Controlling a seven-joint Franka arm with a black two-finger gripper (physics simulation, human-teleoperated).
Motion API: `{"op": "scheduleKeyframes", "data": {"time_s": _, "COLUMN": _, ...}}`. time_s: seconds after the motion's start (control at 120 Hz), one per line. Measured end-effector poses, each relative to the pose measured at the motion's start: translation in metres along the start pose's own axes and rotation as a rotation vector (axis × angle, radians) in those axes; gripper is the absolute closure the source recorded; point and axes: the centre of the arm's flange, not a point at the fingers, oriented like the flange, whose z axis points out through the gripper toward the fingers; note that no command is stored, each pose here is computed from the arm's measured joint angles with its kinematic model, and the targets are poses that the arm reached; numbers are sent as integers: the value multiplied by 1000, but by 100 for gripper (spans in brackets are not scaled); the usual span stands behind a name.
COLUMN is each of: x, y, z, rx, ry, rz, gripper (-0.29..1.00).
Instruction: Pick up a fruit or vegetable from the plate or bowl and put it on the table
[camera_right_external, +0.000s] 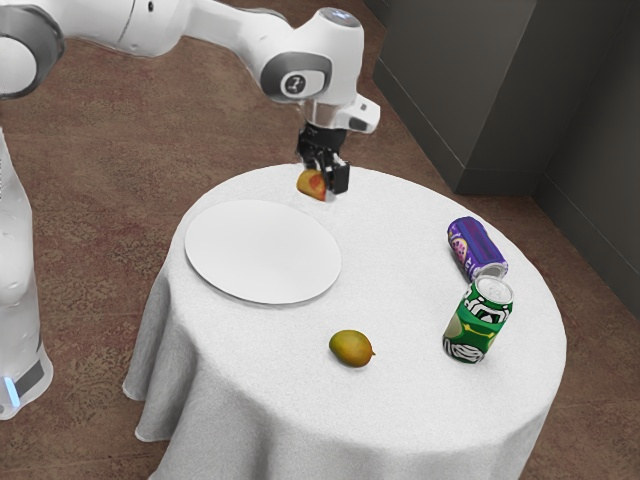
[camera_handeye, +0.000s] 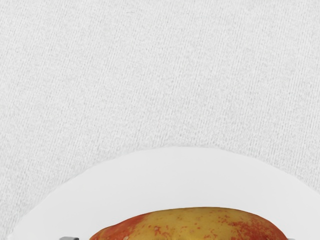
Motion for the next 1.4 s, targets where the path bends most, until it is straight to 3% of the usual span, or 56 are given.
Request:
{"op": "scheduleKeyframes", "data": {"time_s": 0.167, "x": 55, "y": -39, "z": 17, "rx": 26, "ry": -47, "rz": -78, "gripper": 32}}
{"op": "scheduleKeyframes", "data": {"time_s": 0.292, "x": 64, "y": -16, "z": 31, "rx": 21, "ry": -81, "rz": -42, "gripper": 29}}
{"op": "scheduleKeyframes", "data": {"time_s": 0.733, "x": 78, "y": -27, "z": 40, "rx": 2, "ry": -104, "rz": -42, "gripper": 29}}
{"op": "scheduleKeyframes", "data": {"time_s": 1.017, "x": 126, "y": -47, "z": 53, "rx": 20, "ry": -102, "rz": -51, "gripper": 29}}
{"op": "scheduleKeyframes", "data": {"time_s": 1.125, "x": 126, "y": -46, "z": 53, "rx": 16, "ry": -111, "rz": -38, "gripper": 12}}
{"op": "scheduleKeyframes", "data": {"time_s": 1.4, "x": 128, "y": -46, "z": 52, "rx": 10, "ry": -98, "rz": -12, "gripper": 2}}
